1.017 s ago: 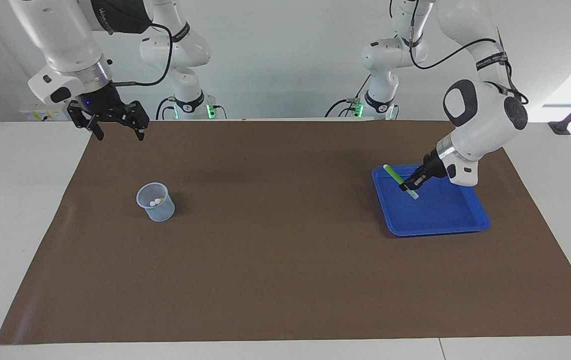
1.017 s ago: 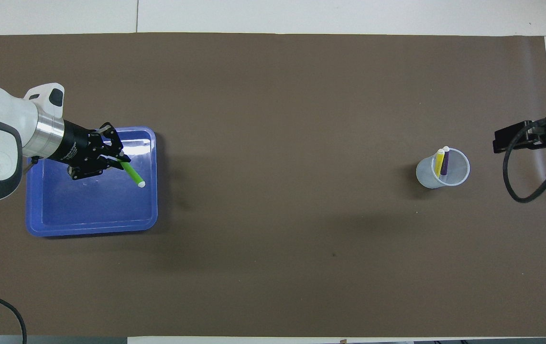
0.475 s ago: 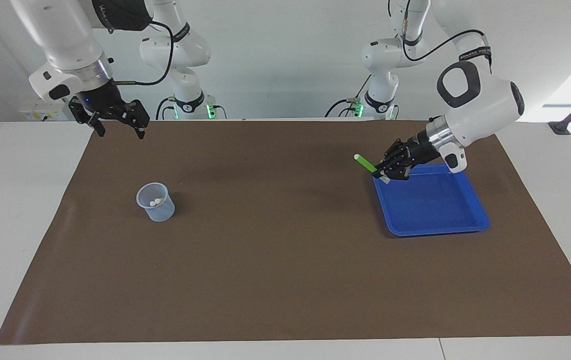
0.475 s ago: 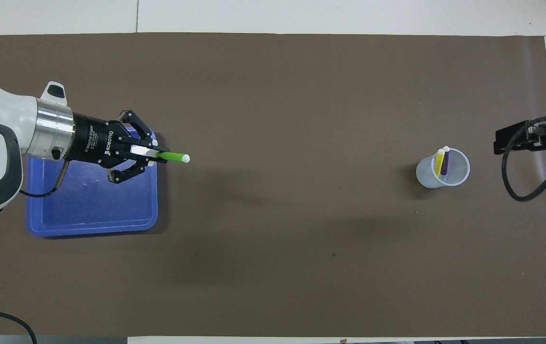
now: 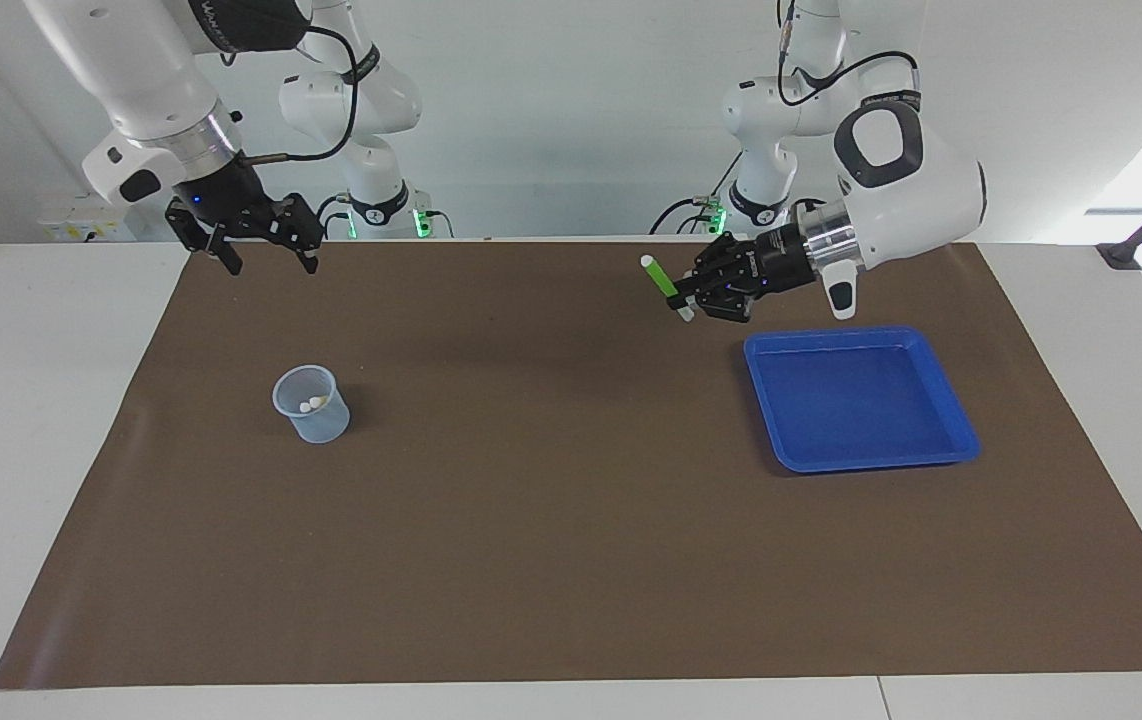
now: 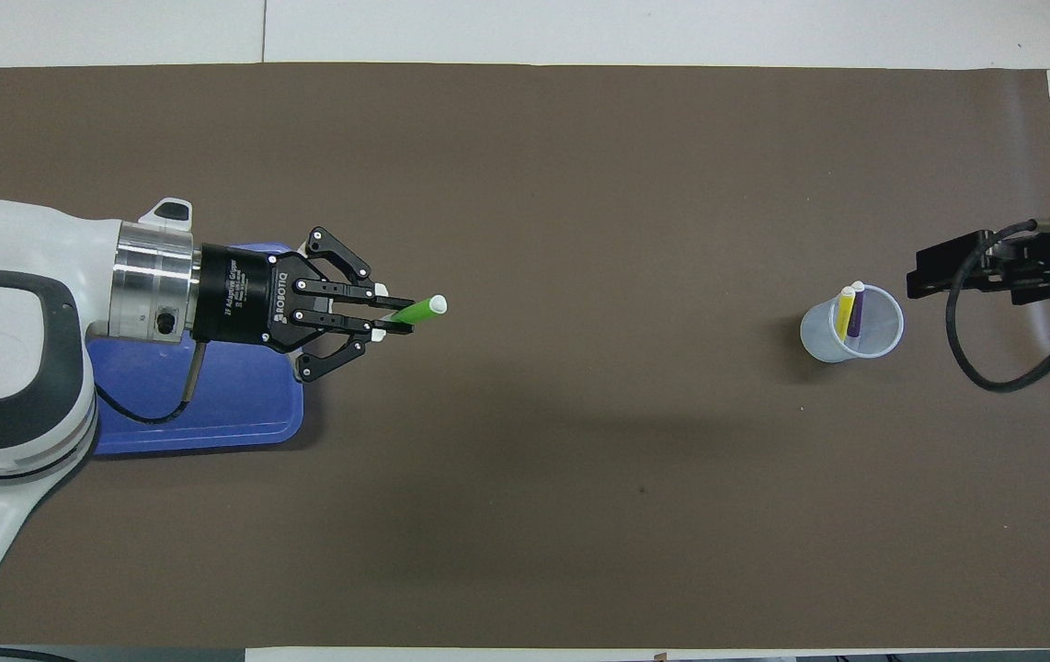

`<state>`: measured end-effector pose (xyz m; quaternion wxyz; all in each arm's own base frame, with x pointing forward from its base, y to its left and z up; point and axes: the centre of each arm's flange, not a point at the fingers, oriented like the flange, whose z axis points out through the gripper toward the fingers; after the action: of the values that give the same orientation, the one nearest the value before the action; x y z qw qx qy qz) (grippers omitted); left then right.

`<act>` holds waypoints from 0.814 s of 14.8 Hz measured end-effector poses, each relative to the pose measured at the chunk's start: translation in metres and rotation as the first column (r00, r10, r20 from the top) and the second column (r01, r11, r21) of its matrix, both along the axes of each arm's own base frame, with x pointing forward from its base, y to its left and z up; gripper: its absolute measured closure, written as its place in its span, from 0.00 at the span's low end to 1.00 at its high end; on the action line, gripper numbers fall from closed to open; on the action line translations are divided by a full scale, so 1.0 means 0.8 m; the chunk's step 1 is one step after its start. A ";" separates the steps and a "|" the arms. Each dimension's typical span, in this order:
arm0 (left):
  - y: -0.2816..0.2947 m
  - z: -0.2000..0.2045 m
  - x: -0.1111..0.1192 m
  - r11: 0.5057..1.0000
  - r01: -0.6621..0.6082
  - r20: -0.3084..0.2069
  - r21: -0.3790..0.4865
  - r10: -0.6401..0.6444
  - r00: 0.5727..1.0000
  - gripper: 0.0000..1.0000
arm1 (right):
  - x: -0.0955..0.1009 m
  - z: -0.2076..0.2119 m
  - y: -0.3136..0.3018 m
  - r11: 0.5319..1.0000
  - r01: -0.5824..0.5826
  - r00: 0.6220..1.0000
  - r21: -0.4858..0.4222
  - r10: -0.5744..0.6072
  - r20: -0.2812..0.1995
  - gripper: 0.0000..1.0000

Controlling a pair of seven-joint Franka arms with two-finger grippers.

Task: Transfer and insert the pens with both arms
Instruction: 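Lift the green pen with the left gripper toward the right gripper, then grasp the green pen with the right gripper, open the left gripper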

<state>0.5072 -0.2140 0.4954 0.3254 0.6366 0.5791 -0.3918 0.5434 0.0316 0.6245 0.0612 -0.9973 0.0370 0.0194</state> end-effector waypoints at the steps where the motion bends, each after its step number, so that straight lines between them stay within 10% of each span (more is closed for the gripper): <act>1: -0.011 -0.006 -0.013 1.000 -0.010 -0.019 -0.017 0.009 1.000 0.82 | 0.001 0.002 0.012 0.999 0.005 1.000 0.038 -0.006 0.005 0.00; 12: -0.143 -0.037 -0.094 0.964 -0.266 -0.035 0.006 0.266 0.963 0.82 | -0.020 -0.005 0.272 0.959 0.165 0.984 0.232 -0.175 0.022 0.00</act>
<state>0.4322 -0.3281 0.4661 0.3643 0.5464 0.6651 -0.3554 0.5275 0.2490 0.6202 0.1782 -0.9768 0.1188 -0.0029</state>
